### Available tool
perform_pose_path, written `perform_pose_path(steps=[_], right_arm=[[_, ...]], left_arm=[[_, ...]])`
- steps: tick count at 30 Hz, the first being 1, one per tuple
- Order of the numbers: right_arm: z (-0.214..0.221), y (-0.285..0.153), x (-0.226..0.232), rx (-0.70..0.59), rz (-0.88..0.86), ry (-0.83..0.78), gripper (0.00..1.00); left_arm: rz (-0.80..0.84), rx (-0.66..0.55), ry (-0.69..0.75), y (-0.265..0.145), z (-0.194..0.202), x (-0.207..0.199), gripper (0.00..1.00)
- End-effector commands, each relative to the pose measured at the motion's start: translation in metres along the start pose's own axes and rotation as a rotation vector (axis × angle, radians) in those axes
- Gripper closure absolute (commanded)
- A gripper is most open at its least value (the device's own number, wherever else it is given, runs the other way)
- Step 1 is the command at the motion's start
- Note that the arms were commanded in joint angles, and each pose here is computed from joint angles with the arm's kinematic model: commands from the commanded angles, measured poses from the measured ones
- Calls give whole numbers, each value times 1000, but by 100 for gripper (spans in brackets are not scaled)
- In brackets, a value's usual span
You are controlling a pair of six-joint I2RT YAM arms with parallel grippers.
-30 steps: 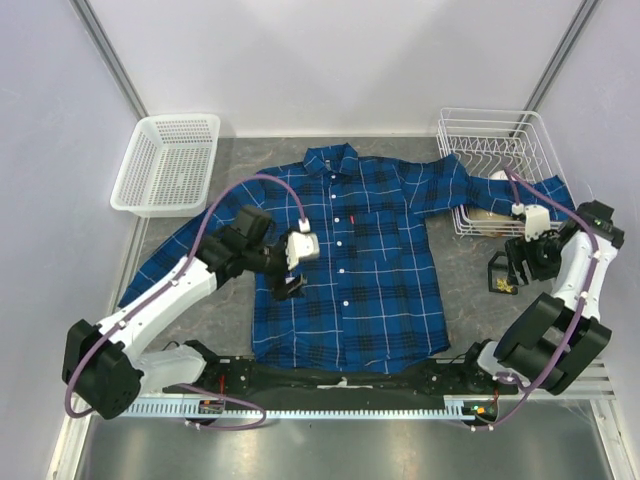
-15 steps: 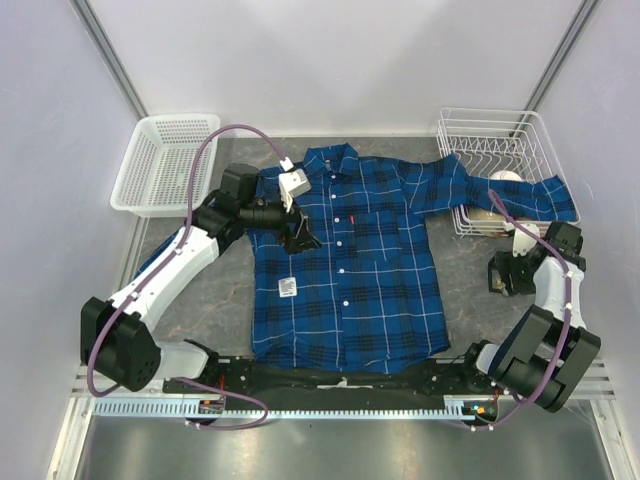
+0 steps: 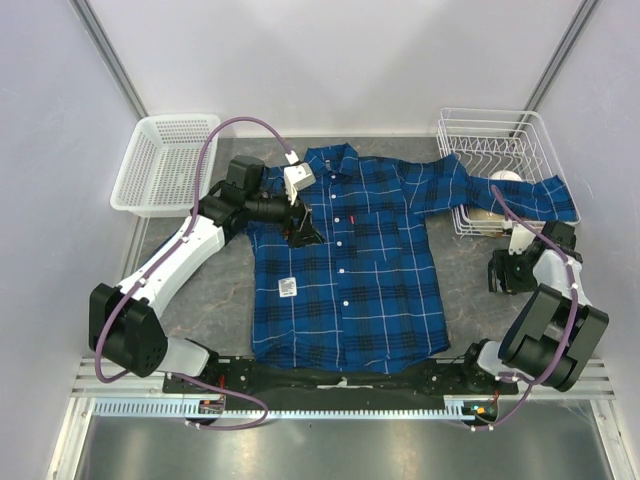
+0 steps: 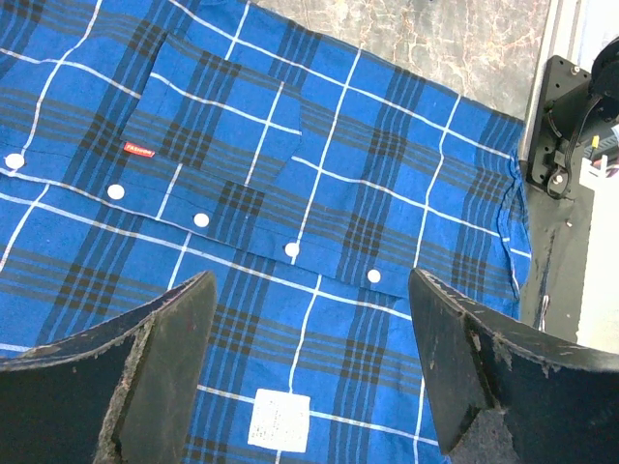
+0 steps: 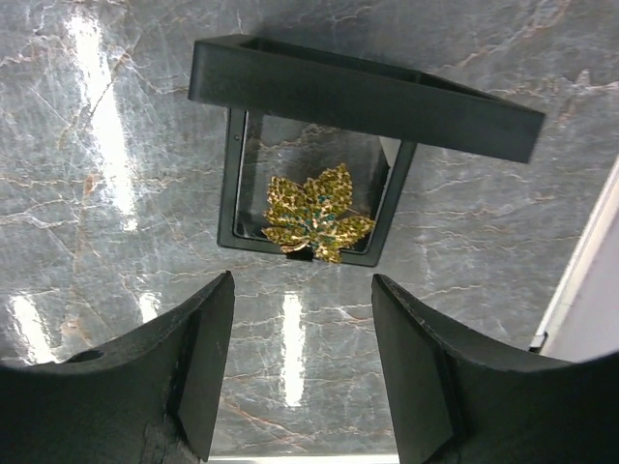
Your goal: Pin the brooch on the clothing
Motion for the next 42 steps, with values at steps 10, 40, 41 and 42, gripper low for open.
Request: perform_pose_path(steps=[10,40,41,42], right_arm=[[-22,9,6,-46,-30,88,29],[-25,31,-1,-35,21,106,29],[-24,32,-1,-32,22,105,30],[-23,32,-2,-29,25,104,30]], left_arm=[[20,-9,61,-1,-2,-2,13],[47,3,83,8,3,6,13],[45,3,84,8,2,6,14],[43,5,86,8,2,7,14]])
Point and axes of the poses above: each gripper's point midway between its finger pads, its own y axis out along the fingers, its own x axis along the line the jaws close on, z = x × y, the point moved 5 cm from there along -y, back along the fingers, and after that the axes turned 14 degrees about y, right-handed, at the moved point
